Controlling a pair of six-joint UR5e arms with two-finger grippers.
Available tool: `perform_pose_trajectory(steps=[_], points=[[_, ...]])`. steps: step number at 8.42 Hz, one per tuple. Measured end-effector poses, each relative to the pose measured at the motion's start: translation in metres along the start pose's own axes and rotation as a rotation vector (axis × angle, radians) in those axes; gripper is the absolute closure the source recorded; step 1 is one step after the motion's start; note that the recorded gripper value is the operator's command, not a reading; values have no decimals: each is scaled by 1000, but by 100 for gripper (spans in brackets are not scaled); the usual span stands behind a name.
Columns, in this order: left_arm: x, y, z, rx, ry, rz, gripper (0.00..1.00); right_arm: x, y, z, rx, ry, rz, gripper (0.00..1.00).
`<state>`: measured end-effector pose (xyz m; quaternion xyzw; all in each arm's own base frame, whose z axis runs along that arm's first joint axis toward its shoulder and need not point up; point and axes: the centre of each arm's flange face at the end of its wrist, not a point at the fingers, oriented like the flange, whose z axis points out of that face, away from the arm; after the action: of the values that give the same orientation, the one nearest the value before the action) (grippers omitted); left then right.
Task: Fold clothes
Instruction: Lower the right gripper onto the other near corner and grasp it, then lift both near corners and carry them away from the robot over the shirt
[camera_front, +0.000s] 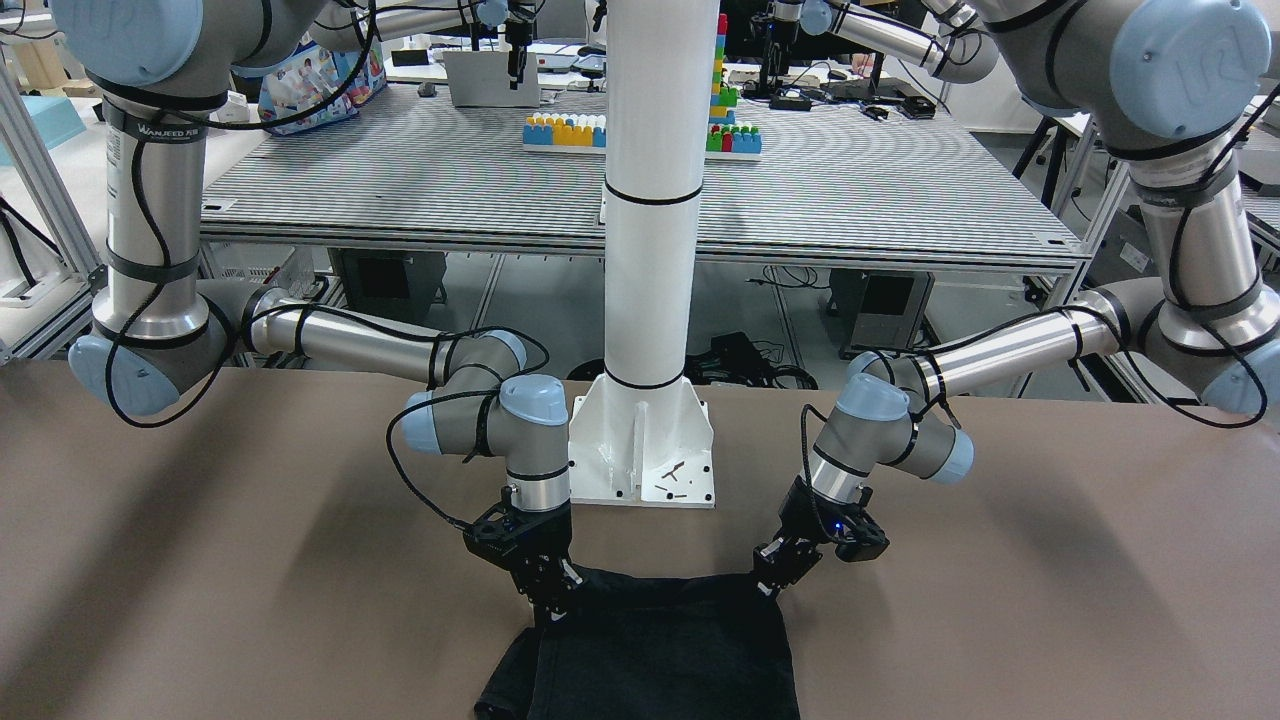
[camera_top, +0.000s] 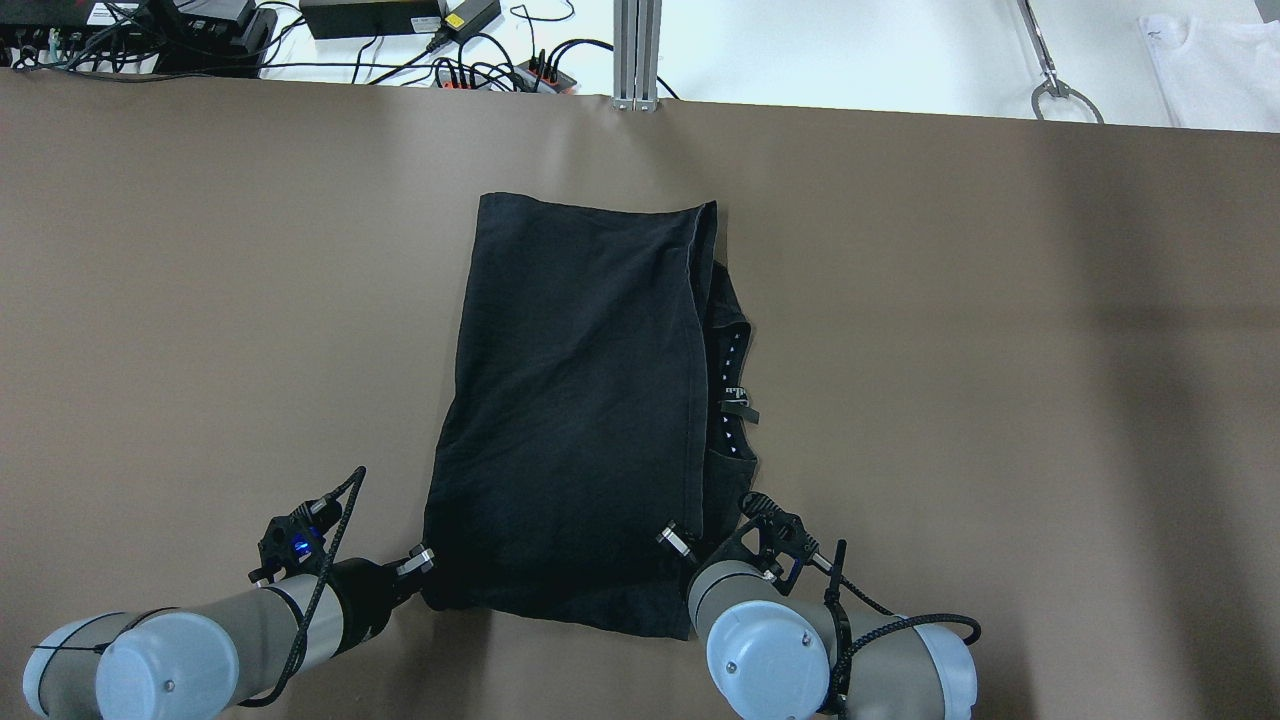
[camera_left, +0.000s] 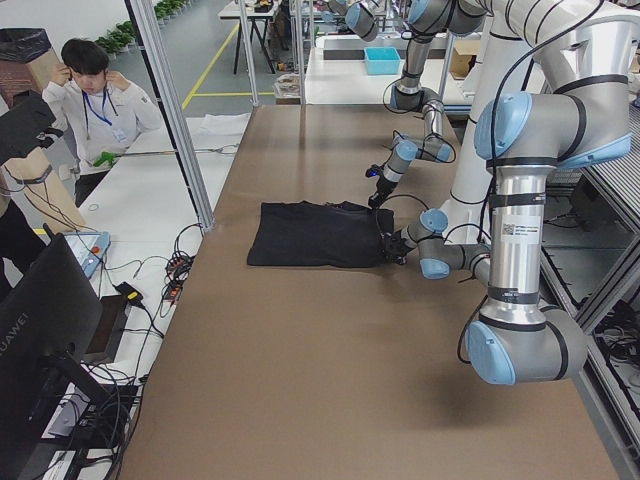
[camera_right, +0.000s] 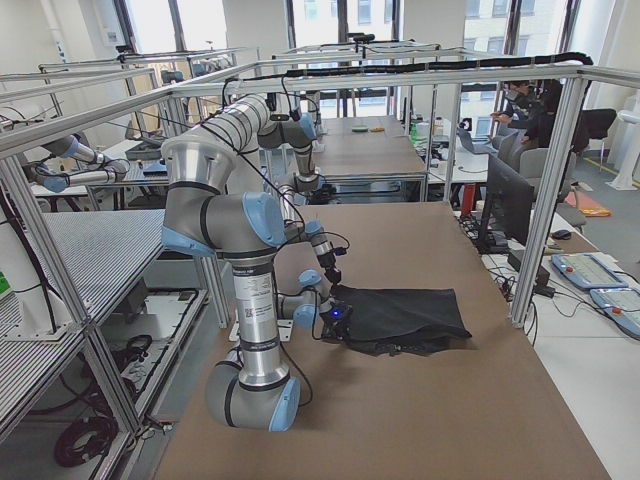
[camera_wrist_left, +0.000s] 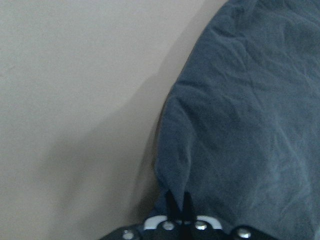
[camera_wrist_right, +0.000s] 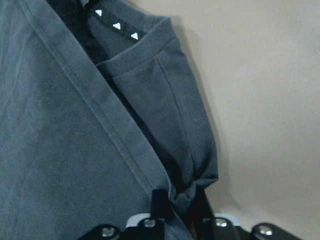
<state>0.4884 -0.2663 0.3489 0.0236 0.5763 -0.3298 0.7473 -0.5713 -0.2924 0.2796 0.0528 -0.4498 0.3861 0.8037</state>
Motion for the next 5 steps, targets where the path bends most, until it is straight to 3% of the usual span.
perform_pose_trajectory(steps=[3, 5], points=[[1, 1, -1, -2, 2, 1, 100, 3, 5, -8, 19, -26, -7, 100], [10, 2, -8, -14, 20, 1, 100, -6, 3, -30, 5, -56, -8, 100]])
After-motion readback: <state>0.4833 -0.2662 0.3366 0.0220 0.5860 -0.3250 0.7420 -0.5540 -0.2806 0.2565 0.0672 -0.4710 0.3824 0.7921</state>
